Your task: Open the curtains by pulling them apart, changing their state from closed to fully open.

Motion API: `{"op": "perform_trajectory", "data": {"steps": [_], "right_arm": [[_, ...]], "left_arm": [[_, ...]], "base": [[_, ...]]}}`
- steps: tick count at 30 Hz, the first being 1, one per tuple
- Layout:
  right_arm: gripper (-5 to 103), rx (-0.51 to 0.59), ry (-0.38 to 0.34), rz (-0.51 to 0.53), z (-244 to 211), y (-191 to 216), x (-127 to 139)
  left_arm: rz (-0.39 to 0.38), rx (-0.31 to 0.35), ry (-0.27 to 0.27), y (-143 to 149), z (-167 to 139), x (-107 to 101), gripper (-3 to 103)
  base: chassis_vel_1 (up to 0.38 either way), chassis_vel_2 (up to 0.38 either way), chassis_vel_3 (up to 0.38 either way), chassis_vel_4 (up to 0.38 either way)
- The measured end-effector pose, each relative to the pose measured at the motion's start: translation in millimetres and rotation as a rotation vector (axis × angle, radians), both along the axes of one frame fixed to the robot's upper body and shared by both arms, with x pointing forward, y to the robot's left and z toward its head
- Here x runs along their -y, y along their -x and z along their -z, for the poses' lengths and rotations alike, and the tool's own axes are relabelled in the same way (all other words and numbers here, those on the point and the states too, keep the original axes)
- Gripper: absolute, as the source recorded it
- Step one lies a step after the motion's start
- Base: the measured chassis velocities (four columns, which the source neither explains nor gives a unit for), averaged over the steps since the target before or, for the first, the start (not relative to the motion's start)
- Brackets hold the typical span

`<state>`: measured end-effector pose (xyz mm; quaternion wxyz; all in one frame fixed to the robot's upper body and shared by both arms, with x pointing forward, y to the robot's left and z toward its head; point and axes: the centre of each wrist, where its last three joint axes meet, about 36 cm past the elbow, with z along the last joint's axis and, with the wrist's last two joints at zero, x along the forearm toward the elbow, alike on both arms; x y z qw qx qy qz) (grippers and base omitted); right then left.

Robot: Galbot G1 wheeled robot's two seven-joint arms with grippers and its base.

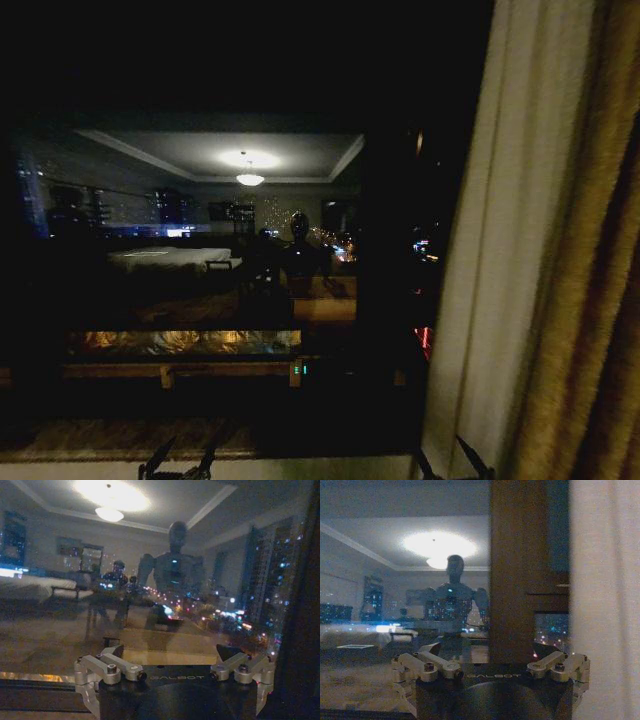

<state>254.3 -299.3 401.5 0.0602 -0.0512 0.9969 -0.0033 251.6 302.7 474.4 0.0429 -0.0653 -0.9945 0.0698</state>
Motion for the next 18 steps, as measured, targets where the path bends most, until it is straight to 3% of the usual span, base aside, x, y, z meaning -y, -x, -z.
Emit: {"op": "perform_trajectory", "data": {"steps": [18], "right_arm": [[100, 0.005, 0.045, -0.022, -0.6, 10.0, -6.9]], "left_arm": [[0.007, 0.001, -0.005, 1.7, -2.0, 0.7, 100]], "base": [[0.343, 0.348, -0.346, -0.347]]}}
